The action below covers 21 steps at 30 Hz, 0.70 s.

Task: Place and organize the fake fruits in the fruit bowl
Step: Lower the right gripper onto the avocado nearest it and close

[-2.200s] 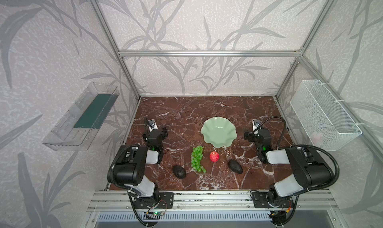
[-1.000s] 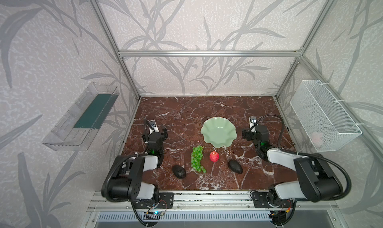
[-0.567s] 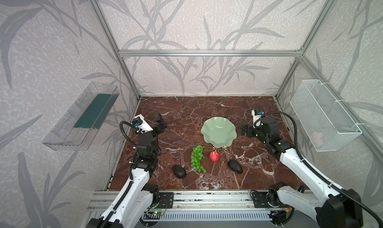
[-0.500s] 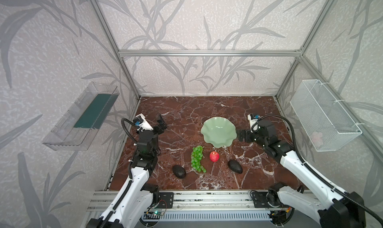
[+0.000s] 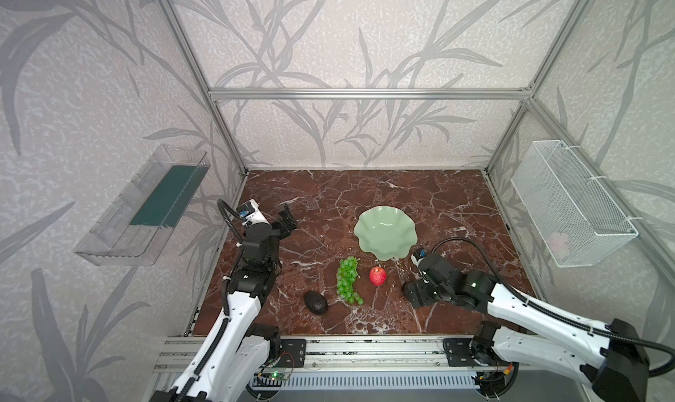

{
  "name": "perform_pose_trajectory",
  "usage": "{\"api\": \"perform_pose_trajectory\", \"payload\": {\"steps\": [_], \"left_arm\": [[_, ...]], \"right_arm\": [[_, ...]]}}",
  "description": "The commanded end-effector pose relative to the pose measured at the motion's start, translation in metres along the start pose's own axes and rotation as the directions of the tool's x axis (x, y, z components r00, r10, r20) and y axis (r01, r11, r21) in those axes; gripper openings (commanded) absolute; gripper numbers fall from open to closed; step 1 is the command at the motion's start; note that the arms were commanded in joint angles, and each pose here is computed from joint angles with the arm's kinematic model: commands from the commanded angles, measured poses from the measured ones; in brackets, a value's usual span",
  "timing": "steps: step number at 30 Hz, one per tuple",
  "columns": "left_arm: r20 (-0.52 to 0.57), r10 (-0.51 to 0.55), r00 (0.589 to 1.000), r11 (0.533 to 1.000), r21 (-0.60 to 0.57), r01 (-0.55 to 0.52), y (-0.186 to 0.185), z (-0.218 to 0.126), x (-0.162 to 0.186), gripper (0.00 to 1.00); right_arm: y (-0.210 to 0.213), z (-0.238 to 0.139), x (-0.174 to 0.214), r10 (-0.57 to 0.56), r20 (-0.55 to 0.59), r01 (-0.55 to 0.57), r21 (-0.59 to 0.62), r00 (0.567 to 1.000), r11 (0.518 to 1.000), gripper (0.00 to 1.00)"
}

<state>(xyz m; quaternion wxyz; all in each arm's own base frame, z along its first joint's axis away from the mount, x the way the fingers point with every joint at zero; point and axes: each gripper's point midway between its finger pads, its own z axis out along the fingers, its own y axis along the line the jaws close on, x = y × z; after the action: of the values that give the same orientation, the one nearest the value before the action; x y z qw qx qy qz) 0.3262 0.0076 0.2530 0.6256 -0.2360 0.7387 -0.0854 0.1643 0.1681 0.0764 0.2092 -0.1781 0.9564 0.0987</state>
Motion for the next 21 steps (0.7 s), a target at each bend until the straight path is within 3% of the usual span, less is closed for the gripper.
{"api": "perform_pose_trajectory", "payload": {"steps": [1,8,13,16,21], "left_arm": [[0.016,-0.036,0.999,0.999,0.003,0.036,-0.001,-0.005,-0.009,0.96],[0.035,-0.038,0.999,0.999,-0.017,0.039,0.006,-0.011,-0.012,0.96],[0.034,-0.036,0.999,0.999,-0.025,0.037,0.008,-0.012,-0.011,0.96],[0.038,-0.040,0.998,0.998,-0.036,0.041,0.010,-0.013,-0.011,0.96],[0.033,-0.047,0.998,0.997,-0.054,0.049,0.013,-0.012,-0.010,0.96]], "right_arm": [[-0.001,0.012,0.003,0.059,-0.007,-0.059,0.033,0.998,0.998,1.00],[-0.003,0.037,0.001,0.062,-0.055,-0.056,0.104,0.997,0.993,0.91],[-0.002,0.041,-0.001,0.059,-0.063,-0.052,0.110,0.996,0.993,0.66],[-0.005,0.031,-0.003,0.055,-0.053,-0.048,0.121,0.997,0.991,0.56],[-0.013,-0.015,-0.028,0.030,0.054,-0.038,0.150,0.998,0.988,0.53]]}}
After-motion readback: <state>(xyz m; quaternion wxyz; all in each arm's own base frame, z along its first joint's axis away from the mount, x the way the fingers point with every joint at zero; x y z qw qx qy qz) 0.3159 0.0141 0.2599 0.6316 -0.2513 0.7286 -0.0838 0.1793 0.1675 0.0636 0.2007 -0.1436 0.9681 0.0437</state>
